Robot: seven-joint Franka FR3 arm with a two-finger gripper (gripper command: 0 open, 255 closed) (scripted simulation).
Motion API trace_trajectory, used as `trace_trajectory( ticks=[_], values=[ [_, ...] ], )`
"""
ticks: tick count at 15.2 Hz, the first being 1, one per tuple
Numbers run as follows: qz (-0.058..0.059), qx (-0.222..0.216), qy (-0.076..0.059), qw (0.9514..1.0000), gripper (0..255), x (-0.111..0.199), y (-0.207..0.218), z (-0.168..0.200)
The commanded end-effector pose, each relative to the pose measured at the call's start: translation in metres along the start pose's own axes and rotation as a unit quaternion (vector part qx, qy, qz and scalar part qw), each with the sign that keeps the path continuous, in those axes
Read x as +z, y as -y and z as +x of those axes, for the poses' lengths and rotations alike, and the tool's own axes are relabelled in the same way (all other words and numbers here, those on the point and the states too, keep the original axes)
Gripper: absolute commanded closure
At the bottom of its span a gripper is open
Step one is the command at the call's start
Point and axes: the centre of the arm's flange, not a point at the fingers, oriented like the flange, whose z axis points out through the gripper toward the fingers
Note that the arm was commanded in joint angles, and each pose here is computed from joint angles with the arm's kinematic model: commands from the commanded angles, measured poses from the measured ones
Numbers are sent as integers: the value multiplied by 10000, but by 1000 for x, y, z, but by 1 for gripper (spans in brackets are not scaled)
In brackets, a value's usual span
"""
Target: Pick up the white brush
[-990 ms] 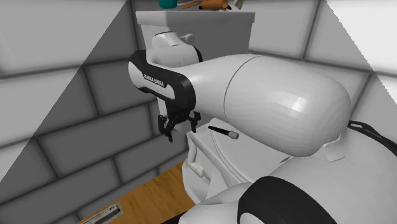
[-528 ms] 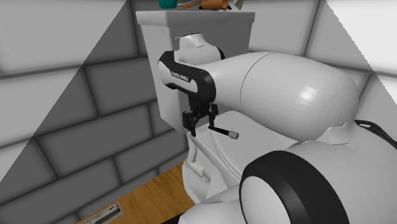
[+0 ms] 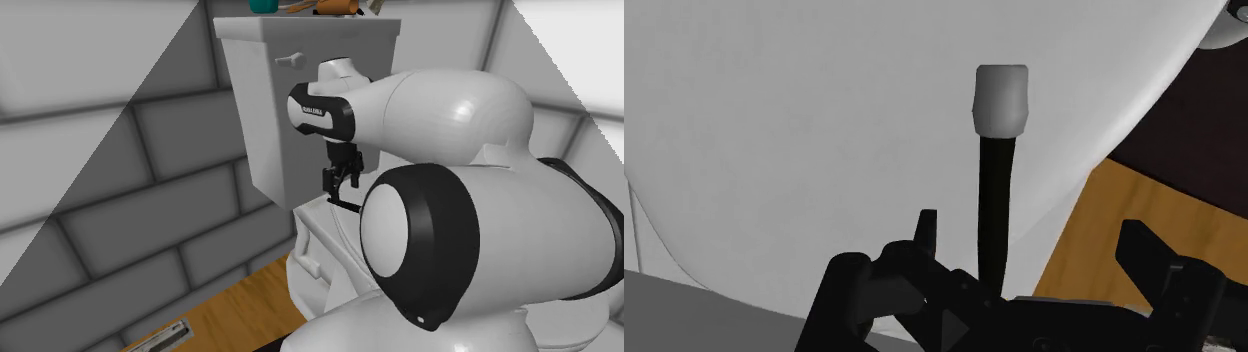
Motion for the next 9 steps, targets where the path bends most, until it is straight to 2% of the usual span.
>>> trace_trajectory(
  ticks=[1,9],
  values=[
    [-11,-125,0,9999,0,7,-12,0],
    [-11,-125,0,9999,0,41,-10,4]
  ],
)
